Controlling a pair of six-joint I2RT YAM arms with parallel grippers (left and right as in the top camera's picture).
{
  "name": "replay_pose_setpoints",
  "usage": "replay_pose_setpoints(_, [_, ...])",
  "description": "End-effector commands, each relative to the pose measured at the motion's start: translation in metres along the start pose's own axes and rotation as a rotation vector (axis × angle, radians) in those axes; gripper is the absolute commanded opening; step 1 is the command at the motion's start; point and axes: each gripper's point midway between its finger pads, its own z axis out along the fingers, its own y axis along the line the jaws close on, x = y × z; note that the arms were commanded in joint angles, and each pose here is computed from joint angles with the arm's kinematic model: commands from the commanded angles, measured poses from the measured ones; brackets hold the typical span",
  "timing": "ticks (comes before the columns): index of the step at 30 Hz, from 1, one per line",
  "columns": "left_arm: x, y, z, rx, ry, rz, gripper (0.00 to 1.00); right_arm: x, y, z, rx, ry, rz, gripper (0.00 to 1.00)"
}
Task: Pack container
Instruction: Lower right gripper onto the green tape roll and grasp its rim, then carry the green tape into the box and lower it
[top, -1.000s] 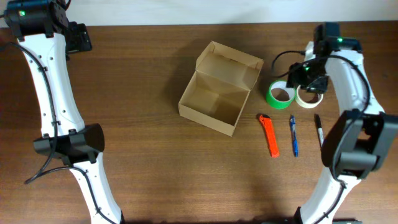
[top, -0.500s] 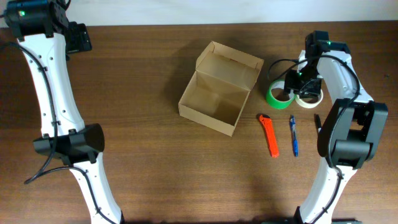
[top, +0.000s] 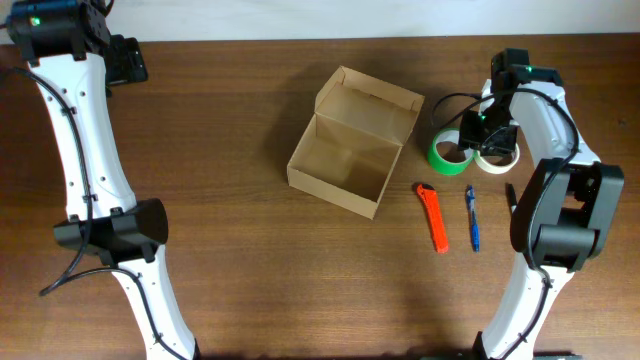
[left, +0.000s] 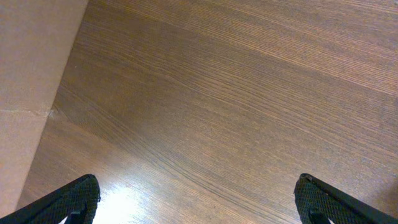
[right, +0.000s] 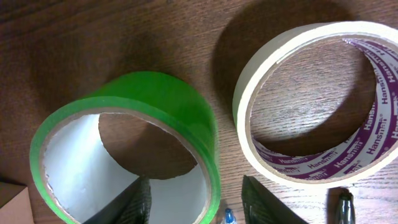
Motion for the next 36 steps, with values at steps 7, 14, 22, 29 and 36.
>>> replay_pose_setpoints(7, [0.000, 0.001, -0.003, 0.007, -0.005, 0.005, 1.00, 0.009, -0.004, 0.020, 0.027, 0.049, 0.008, 0.47])
replay_pose_setpoints(14, [0.000, 0.001, -0.003, 0.007, -0.005, 0.005, 1.00, 0.012, -0.007, 0.021, 0.047, 0.058, 0.009, 0.29])
replay_pose_setpoints(22, [0.000, 0.001, -0.003, 0.007, -0.005, 0.005, 1.00, 0.018, -0.008, 0.016, 0.050, 0.084, 0.017, 0.04])
replay_pose_setpoints(29, [0.000, 0.001, -0.003, 0.007, -0.005, 0.005, 1.00, 0.005, -0.004, -0.028, 0.041, 0.017, 0.014, 0.04])
replay_pose_setpoints(36, [0.000, 0.001, -0.003, 0.007, -0.005, 0.005, 1.00, -0.018, 0.015, -0.141, -0.029, -0.179, -0.025, 0.04])
